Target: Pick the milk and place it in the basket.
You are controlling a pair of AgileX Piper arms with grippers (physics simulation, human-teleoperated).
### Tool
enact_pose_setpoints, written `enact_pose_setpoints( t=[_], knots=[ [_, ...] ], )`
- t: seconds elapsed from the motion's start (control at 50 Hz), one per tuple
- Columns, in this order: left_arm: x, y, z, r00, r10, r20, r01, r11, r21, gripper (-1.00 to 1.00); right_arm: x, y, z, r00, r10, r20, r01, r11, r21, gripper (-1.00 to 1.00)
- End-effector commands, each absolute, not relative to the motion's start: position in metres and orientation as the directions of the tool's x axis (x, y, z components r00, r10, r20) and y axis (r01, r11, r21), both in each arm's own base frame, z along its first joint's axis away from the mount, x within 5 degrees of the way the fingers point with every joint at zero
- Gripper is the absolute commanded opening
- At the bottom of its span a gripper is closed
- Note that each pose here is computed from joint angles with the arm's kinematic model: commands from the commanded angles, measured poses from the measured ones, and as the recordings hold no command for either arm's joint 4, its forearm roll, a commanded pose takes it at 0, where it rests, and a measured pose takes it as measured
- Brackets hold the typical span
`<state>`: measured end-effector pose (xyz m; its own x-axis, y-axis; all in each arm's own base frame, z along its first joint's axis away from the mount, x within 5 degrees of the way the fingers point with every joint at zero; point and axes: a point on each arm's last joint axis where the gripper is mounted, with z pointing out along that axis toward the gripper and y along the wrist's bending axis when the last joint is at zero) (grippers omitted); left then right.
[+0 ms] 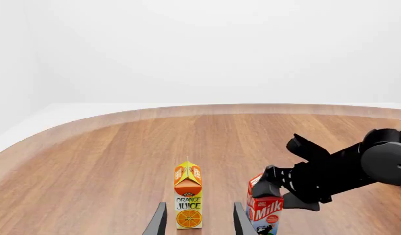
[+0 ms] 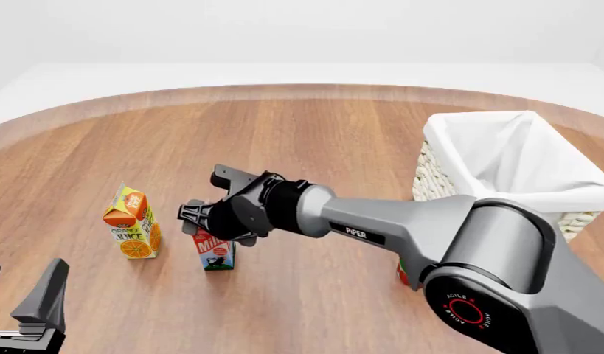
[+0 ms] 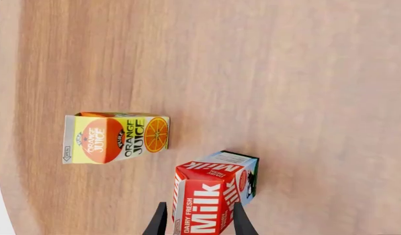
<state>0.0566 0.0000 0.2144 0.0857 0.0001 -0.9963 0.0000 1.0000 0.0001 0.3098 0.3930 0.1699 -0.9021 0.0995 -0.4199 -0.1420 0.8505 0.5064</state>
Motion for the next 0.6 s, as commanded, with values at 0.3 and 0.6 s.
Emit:
enact_pose_setpoints(
  t=[0.3, 0.6],
  knots=[
    [0.0566, 0.0000, 0.2144, 0.086, 0.000, -0.996, 0.000, 1.000, 0.000, 1.00, 0.3150, 0.3893, 0.1675, -0.899, 0.111, -0.424, -0.135, 0.850, 0.509, 1.00],
    [0.0566, 0.0000, 0.2144, 0.086, 0.000, -0.996, 0.000, 1.000, 0.000, 1.00, 0.3194, 0.3841, 0.1708, -0.893, 0.114, -0.436, -0.140, 0.850, 0.508, 1.00]
  ],
)
